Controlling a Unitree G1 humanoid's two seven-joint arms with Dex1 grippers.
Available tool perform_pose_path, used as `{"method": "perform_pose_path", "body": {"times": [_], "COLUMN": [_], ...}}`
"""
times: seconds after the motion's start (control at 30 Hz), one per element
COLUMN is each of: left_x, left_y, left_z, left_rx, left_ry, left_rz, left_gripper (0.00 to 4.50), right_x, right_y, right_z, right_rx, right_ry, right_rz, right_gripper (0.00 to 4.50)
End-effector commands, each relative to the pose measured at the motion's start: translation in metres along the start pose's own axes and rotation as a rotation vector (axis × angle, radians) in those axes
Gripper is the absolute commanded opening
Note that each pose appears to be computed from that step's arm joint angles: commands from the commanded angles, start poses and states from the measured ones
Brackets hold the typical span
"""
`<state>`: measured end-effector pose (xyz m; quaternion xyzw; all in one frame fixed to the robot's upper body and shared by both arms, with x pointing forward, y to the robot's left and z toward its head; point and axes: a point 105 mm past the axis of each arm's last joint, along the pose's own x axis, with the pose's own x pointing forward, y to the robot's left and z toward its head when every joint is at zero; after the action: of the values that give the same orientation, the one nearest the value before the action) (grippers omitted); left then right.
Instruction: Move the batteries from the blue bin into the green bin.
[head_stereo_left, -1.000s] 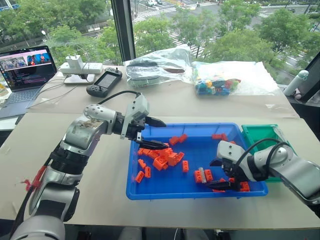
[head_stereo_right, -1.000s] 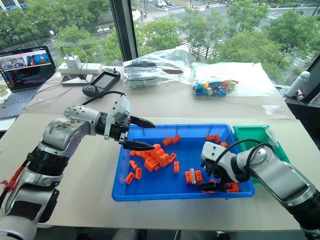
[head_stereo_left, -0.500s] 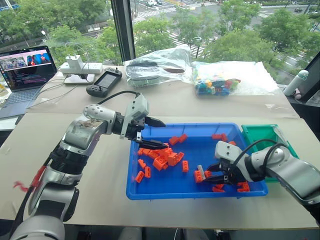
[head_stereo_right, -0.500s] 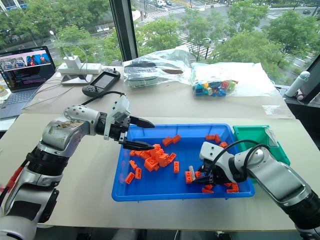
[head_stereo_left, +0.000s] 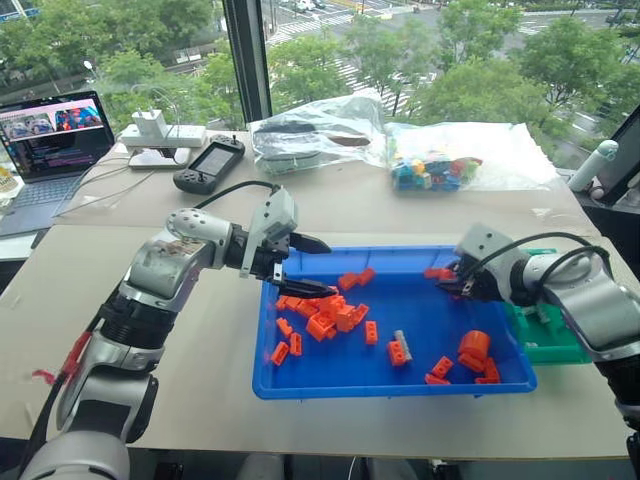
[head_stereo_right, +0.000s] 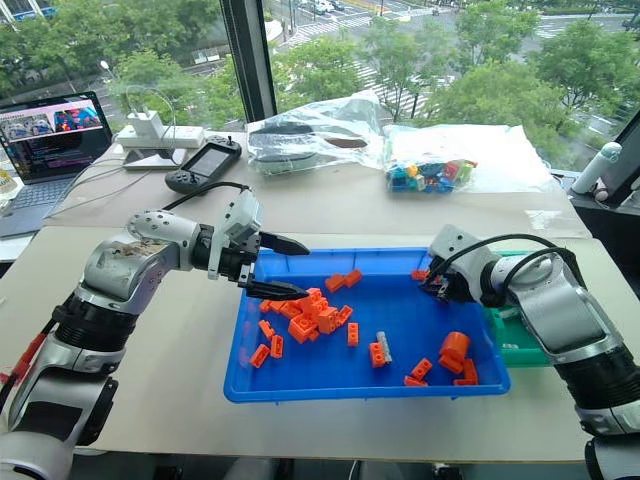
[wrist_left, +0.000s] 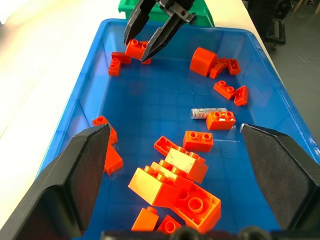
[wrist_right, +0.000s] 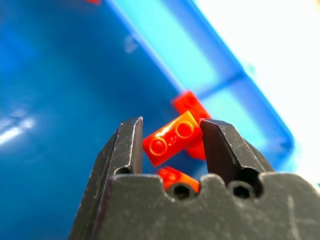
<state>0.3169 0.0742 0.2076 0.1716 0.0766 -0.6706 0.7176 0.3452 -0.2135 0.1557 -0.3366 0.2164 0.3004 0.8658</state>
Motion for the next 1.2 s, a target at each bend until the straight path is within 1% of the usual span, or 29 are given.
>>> {"method": "perform_pose_path", "body": {"times": [0.03,0.07,0.13,0.17,0.23,0.3,0.4,0.57,0.8,1.2], "left_x": [-0.003,-0.003,-0.003,-0.003,-0.003,-0.003,-0.002,-0.002,-0.005,-0.009], "left_y": [-0.001,-0.001,0.001,0.002,0.002,0.002,0.002,-0.001,-0.001,-0.002], "left_z": [0.006,0.006,0.008,0.01,0.014,0.014,0.014,0.018,0.016,0.013], "left_rx": [0.041,0.041,0.056,0.055,0.057,0.06,0.07,0.078,0.071,0.073], "left_ry": [-0.009,-0.009,-0.015,-0.028,-0.04,-0.039,-0.037,-0.043,-0.035,-0.011], "left_rz": [0.002,0.001,0.012,0.014,0.01,0.008,0.008,-0.001,0.012,0.016], "left_gripper": [4.5,4.5,4.5,4.5,4.5,4.5,4.5,4.5,4.5,4.5], "right_x": [-0.012,-0.013,-0.019,-0.023,-0.028,-0.03,-0.025,-0.018,-0.014,-0.003], "right_y": [-0.01,-0.009,0.008,0.024,0.049,0.065,0.084,0.093,0.101,0.108], "right_z": [0.02,0.021,0.023,0.022,0.022,0.027,0.023,0.014,0.013,0.008], "right_rx": [-0.046,-0.047,-0.03,-0.04,-0.063,-0.069,-0.115,-0.153,-0.211,-0.23], "right_ry": [-0.07,-0.075,-0.08,-0.067,-0.063,-0.094,-0.084,-0.06,-0.071,-0.07], "right_rz": [-0.032,-0.025,0.086,0.174,0.304,0.377,0.451,0.505,0.563,0.573], "right_gripper": [3.47,3.87,4.4,4.46,4.46,4.46,4.46,4.46,4.46,4.46]}}
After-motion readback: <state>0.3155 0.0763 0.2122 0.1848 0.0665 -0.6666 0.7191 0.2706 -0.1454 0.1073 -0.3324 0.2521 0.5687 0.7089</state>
